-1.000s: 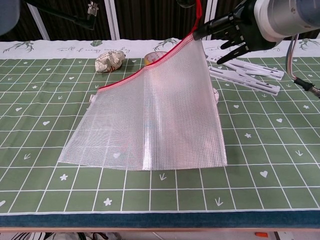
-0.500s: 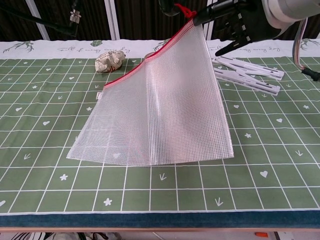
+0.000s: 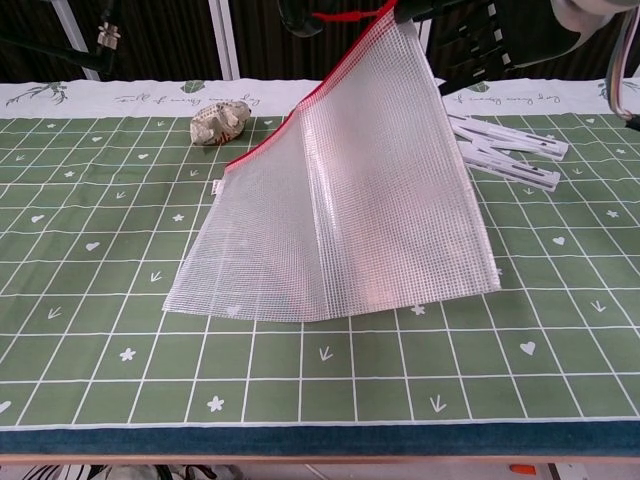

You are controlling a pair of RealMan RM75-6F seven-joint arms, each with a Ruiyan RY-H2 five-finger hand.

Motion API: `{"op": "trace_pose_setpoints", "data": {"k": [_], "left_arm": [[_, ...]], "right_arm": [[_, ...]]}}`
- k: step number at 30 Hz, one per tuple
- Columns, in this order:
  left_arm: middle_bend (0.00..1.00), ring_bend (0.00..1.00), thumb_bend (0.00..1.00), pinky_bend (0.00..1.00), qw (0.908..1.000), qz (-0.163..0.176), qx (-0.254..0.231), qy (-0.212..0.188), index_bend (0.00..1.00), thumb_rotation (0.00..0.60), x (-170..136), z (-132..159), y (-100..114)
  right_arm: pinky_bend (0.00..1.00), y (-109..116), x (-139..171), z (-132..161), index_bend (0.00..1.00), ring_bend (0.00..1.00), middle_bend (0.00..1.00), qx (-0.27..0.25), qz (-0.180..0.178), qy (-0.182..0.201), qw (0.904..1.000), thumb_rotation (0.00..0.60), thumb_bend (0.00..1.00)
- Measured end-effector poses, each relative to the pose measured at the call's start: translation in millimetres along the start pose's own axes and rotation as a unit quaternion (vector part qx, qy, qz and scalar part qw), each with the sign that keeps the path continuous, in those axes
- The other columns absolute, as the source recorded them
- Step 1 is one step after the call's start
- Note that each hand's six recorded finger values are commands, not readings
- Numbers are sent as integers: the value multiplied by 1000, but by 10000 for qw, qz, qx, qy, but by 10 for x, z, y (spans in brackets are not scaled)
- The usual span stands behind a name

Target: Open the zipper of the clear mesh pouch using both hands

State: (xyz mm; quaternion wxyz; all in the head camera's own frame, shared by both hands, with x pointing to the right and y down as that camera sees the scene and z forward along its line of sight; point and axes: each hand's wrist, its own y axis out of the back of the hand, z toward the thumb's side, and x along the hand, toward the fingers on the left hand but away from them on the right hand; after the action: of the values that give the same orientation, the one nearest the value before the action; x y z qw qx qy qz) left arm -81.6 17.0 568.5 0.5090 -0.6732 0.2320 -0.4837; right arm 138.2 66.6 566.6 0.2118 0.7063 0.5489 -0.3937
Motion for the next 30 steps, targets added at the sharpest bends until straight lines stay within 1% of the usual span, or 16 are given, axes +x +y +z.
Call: {"op": "trace_pose_setpoints", "data": {"k": [8,11,14,20,24,30], "left_arm": [[287,117,423,226,9999,-45,7,92,612,600,-1,-110,-57],[287,118,423,226,9999,-49,27,101,612,600,-3,-135,-63],[287,117,423,226,9999,-45,63,131,612,600,-10,-180,-66],[287,117,423,226,9996,-45,130,239,612,600,-63,-340,-59],[287,117,423,226,9993,-18,152,344,612,600,-153,-523,-35],[287,117,423,226,9980,-32,80,627,613,600,-296,-878,-41]], "right_arm": [[198,-60,87,124,669,0,76,-266,219,58,9994,600,524],[198,-53,107,186,669,0,76,-298,228,119,9992,600,524],[198,-8,100,213,669,0,76,-315,157,136,9993,600,524],[198,161,72,228,669,0,76,-306,-76,132,9994,600,525],[198,293,44,218,669,0,76,-294,-234,119,9992,600,525],[198,407,10,168,670,0,76,-271,-359,58,9990,600,525]]}}
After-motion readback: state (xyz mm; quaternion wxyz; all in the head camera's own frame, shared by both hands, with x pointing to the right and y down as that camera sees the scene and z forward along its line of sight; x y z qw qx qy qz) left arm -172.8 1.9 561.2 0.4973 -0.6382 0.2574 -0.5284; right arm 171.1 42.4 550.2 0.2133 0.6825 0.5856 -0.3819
